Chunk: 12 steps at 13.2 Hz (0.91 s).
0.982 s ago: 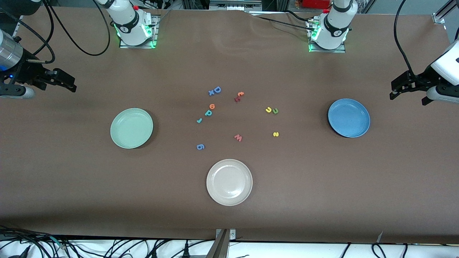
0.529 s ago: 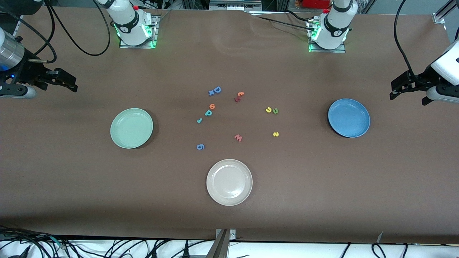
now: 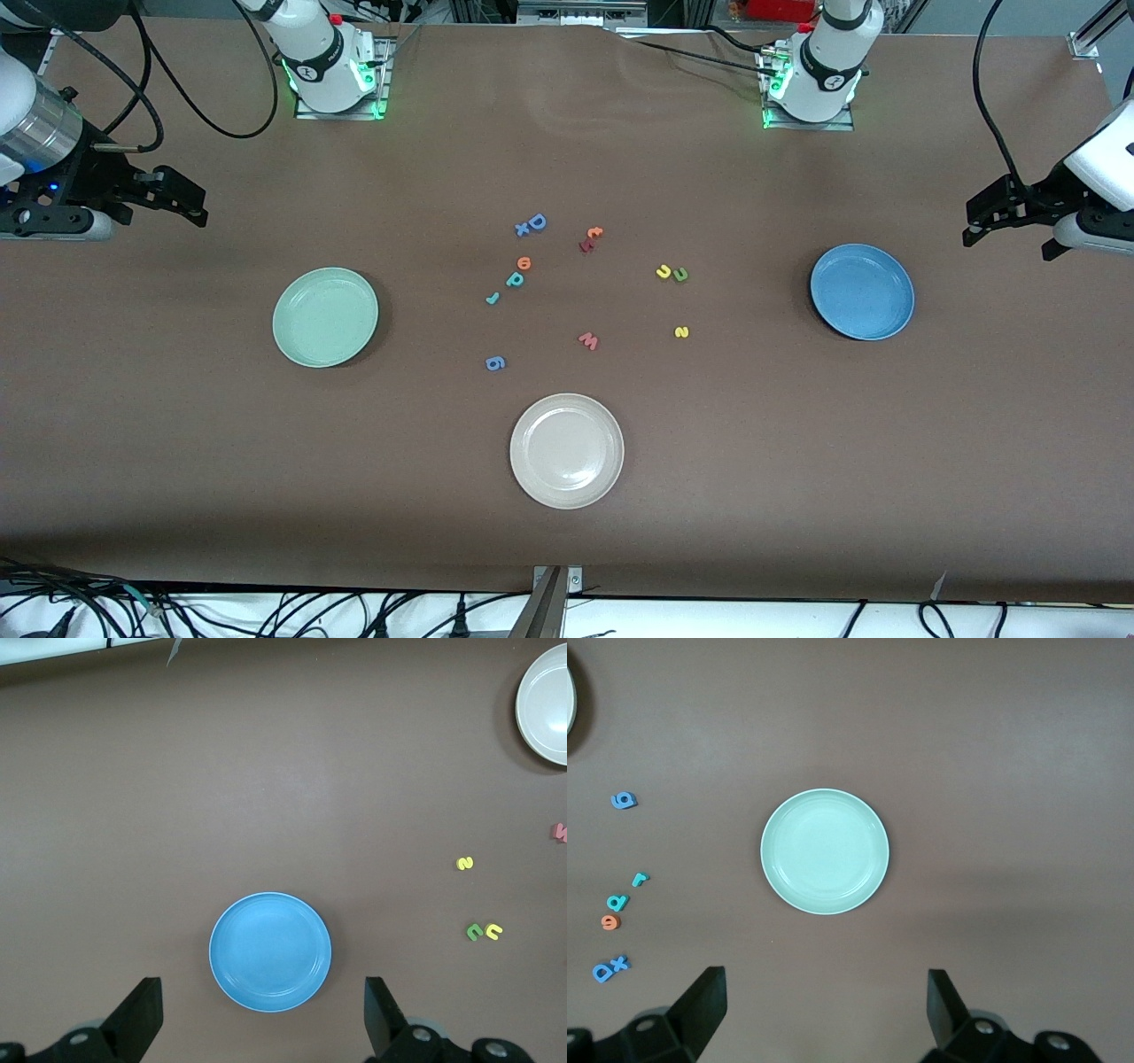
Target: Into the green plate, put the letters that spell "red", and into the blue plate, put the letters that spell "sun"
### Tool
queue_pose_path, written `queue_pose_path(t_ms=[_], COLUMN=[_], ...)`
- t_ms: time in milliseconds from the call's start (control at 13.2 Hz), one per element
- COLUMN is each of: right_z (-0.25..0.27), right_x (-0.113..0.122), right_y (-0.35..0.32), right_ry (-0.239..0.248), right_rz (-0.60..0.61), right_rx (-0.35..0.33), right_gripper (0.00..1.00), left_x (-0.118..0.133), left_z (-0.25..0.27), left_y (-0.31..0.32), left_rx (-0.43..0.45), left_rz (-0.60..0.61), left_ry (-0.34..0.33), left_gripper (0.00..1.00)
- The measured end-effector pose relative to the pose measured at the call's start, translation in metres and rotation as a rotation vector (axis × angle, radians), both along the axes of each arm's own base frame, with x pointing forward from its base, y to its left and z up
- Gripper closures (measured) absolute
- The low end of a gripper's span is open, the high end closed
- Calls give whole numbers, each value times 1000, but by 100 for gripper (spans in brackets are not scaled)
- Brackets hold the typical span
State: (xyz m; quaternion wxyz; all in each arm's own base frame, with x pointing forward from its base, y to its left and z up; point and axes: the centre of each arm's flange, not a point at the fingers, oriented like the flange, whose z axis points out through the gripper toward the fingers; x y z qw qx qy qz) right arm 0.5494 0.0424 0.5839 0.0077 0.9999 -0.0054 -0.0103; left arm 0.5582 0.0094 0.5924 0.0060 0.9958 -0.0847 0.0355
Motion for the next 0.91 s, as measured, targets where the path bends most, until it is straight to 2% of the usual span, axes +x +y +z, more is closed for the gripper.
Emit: queue_pose_path(t_ms=[529,755,906], right_z=[-5,-23,-33], right_x=[4,11,10], right_y=[1,16,51], right_ry=[-3,28,44], right_rz=[1,26,79], right_rx=[4,6,4], right_gripper=[0,0,0], left_x=[0,0,0], left_z=[0,0,1], left_y=[0,0,0], left_rx=[0,0,0], left_rz=[0,0,0], left_ry=[0,-1,-2], left_gripper=[0,0,0])
